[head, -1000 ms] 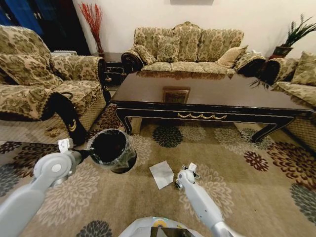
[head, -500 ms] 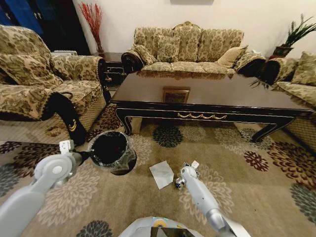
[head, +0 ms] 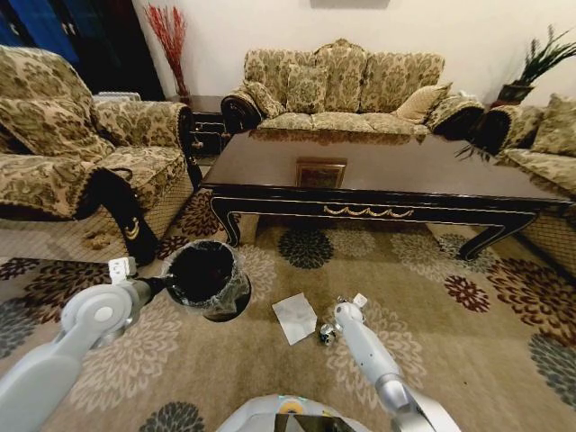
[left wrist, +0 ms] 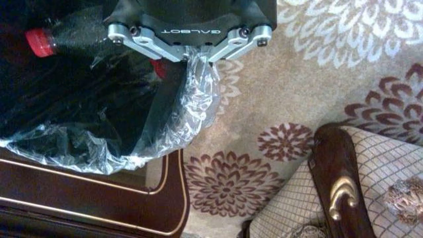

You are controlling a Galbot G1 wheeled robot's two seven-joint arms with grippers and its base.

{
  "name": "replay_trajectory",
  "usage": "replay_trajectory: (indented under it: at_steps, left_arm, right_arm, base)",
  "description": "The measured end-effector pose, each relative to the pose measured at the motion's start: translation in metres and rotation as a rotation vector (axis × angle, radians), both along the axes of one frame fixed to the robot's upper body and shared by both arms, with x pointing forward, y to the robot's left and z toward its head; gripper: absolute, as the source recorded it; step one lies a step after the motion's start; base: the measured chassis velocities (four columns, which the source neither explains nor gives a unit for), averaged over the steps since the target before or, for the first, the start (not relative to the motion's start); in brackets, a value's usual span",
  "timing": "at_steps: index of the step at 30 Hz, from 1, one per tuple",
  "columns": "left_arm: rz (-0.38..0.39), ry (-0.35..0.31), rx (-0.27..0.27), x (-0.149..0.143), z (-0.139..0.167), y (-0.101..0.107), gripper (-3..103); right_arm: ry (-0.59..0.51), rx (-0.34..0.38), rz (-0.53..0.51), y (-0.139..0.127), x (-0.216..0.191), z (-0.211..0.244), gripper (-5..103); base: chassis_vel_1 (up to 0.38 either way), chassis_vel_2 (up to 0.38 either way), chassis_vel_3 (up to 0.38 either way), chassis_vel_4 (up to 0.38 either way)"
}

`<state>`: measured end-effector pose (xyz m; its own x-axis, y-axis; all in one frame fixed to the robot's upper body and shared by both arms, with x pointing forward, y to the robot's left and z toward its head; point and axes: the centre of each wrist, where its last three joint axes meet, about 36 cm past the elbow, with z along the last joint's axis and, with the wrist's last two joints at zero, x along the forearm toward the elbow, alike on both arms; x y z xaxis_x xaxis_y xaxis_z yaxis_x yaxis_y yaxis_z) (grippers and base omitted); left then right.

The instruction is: Move to the front of the table and pick up the trash from the floor, then place it into the trash bin.

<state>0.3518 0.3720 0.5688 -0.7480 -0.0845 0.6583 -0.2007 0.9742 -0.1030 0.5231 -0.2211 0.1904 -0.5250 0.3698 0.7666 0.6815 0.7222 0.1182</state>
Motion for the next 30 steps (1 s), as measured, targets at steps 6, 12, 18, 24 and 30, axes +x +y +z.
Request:
replay_trajectory:
  at_steps: [6, 12, 18, 24, 30]
  left_arm:
    - [-0.006, -0.004, -0.004, -0.005, 0.001, -0.004, 1]
    - [-0.005, -0.007, -0.002, -0.008, 0.001, -0.005, 1]
    - [-0.001, -0.015, 0.0, -0.013, 0.004, -0.006, 1]
    - [0.001, -0.016, 0.001, -0.016, 0.004, -0.007, 1]
    - [0.005, -0.018, 0.003, -0.019, 0.003, -0.007, 1]
  right_arm:
    - [0.021, -0.012, 0.007, 0.0, -0.014, -0.012, 99]
    - [0.024, -0.018, 0.012, 0.001, -0.02, -0.015, 84]
    - [0.016, -0.024, 0.023, 0.004, -0.025, -0.014, 63]
    - [0.004, -0.029, 0.037, 0.009, -0.029, -0.014, 51]
    - [-0.006, -0.041, 0.058, 0.014, -0.033, -0.013, 31]
  base:
    - [0.0, 0.0, 0.0, 0.0]
    - [0.0, 0.0, 0.0, 0.0]
    - [0.0, 0.0, 0.0, 0.0]
    - [0.0, 0.0, 0.0, 0.0]
    - [0.0, 0.0, 0.0, 0.0]
